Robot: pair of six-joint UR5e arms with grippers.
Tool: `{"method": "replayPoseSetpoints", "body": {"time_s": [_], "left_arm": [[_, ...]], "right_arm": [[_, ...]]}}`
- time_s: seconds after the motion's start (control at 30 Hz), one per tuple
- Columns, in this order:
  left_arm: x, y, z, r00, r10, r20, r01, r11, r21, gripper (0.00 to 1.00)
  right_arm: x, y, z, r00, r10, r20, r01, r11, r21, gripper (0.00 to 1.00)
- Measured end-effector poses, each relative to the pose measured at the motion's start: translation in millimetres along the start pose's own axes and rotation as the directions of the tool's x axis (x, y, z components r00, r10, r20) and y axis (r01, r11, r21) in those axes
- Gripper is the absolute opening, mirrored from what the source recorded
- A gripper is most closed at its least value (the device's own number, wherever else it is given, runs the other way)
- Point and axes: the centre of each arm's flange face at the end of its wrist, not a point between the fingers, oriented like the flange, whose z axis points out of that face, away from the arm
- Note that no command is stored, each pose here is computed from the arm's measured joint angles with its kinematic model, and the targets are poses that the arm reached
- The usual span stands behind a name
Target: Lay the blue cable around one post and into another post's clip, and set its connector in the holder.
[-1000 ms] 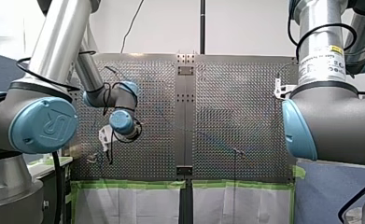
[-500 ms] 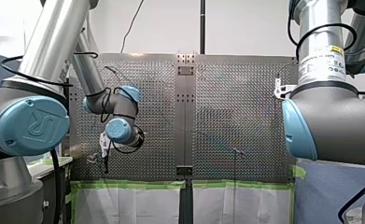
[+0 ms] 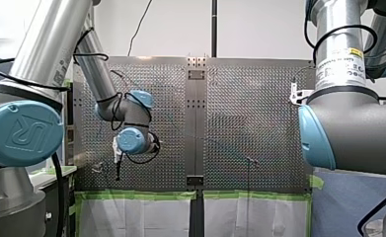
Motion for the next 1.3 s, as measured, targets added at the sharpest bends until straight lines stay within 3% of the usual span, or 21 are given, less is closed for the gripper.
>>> {"method": "replayPoseSetpoints", "body": {"time_s": [0.3, 0.63, 1.03, 1.17, 1.3], "left_arm": [[-3.2, -22.7, -14.1, 0.9963, 0.045, 0.073, -0.047, 0.9986, 0.026, 1.00], [-6.0, -51.2, -32.8, 0.9884, 0.050, 0.143, -0.065, 0.9930, 0.098, 1.00], [-2.9, -78.5, -61.5, 0.9879, 0.038, 0.151, -0.067, 0.9784, 0.195, 1.00], [-3.0, -80.2, -63.1, 0.9884, 0.030, 0.149, -0.060, 0.9776, 0.202, 1.00], [-2.1, -77.3, -62.1, 0.9902, 0.022, 0.138, -0.048, 0.9810, 0.188, 1.00]], "right_arm": [[0.0, 0.0, 0.0, 1.0000, 0.000, 0.000, 0.000, 1.0000, 0.000, 1.00], [0.0, -0.1, 0.0, 1.0000, 0.000, 0.000, 0.000, 1.0000, 0.000, 1.00], [0.0, 0.0, 0.0, 1.0000, 0.000, 0.000, 0.000, 1.0000, 0.000, 1.00], [0.0, 0.0, 0.0, 1.0000, 0.000, 0.000, 0.000, 1.0000, 0.000, 1.00], [0.0, -0.1, 0.0, 1.0000, 0.000, 0.000, 0.000, 1.0000, 0.000, 1.00]]}}
